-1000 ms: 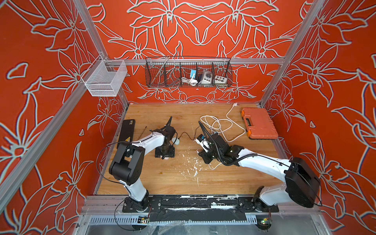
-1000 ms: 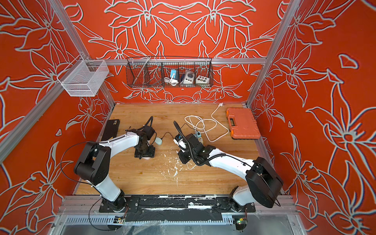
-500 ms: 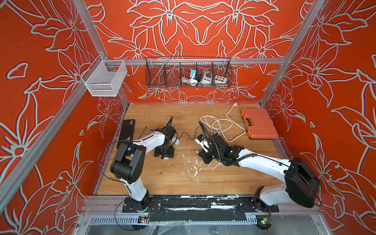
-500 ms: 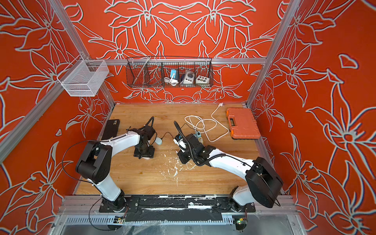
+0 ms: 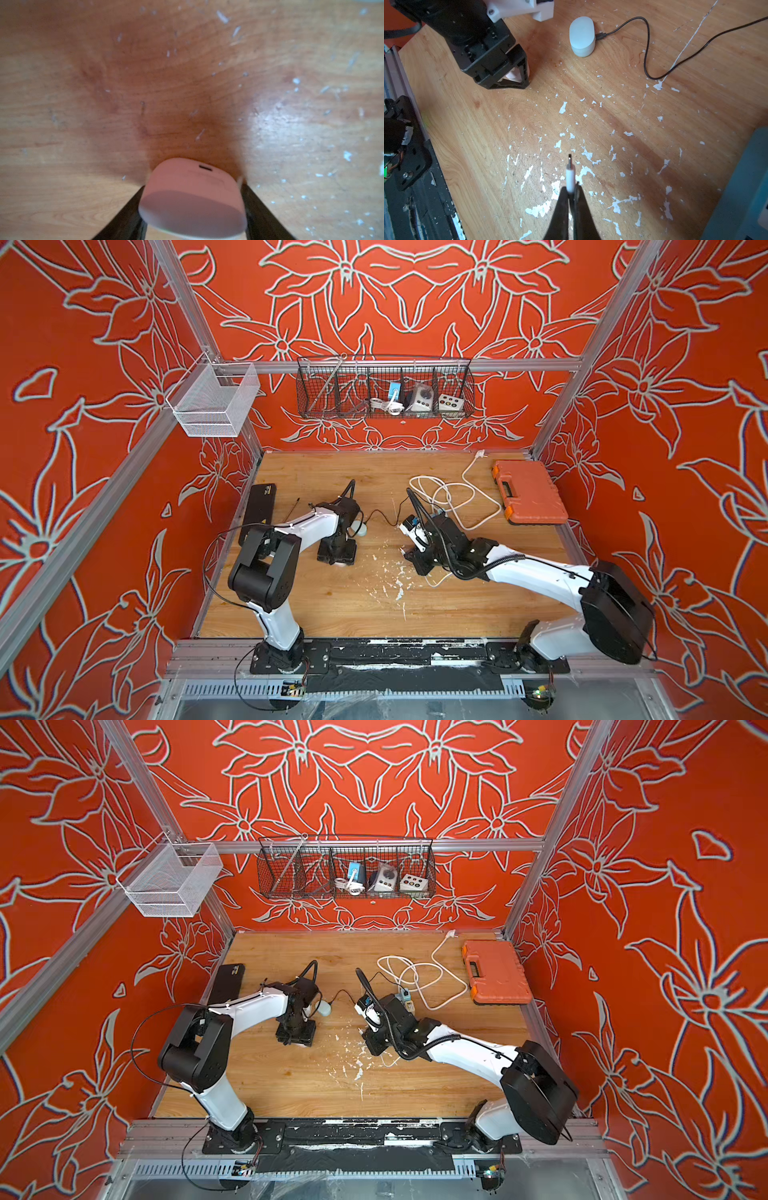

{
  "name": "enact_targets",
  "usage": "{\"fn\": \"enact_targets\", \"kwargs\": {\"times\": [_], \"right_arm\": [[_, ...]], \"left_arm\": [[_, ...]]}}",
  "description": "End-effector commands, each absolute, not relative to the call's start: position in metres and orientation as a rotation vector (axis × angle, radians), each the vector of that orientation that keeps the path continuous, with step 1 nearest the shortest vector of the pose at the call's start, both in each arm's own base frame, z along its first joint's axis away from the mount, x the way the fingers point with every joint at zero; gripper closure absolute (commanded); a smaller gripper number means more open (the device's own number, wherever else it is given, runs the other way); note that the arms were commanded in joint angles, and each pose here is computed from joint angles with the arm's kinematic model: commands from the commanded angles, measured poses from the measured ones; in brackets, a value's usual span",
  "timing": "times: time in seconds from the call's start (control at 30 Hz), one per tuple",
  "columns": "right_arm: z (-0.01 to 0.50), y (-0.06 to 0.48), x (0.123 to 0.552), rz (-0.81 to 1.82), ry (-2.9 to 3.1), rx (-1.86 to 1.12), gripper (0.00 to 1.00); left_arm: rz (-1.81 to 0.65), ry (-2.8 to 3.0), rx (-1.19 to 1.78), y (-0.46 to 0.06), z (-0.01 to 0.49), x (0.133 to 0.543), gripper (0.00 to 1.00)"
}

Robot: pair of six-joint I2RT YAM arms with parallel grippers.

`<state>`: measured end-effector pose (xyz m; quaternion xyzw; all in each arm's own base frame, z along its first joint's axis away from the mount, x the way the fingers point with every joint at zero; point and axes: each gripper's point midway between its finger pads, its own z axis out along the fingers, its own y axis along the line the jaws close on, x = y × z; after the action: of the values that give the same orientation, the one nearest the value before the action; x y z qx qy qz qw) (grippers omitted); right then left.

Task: Charge the bluetooth headset
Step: Pick up the bluetooth headset from the center of the board.

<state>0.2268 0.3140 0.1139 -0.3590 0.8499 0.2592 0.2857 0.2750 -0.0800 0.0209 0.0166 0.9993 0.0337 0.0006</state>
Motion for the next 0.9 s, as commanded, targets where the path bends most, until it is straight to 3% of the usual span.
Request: {"fn": "enact_targets", "kwargs": {"times": [0.0, 0.27, 0.5, 0.87], "right_arm": [[0.113, 0.315, 0.223, 0.707, 2.272, -0.958, 0.98], [0.114, 0.314, 0.223, 0.705, 2.272, -0.959, 0.98], [0.115, 0.316, 0.224, 0.705, 2.269, -0.963, 0.97], [0.126, 0.311, 0.219, 0.695, 2.281, -0.987, 0.98]], "left_arm": [[0.096, 3.179, 0.069, -0.081, 0.019, 0.269, 0.36], [0.113, 3.193, 0.063, -0.081, 0.019, 0.263, 0.31], [0.072, 3.207, 0.074, -0.085, 0.019, 0.259, 0.42], [-0.026, 3.086, 0.194, -0.107, 0.045, 0.264, 0.48]]}}
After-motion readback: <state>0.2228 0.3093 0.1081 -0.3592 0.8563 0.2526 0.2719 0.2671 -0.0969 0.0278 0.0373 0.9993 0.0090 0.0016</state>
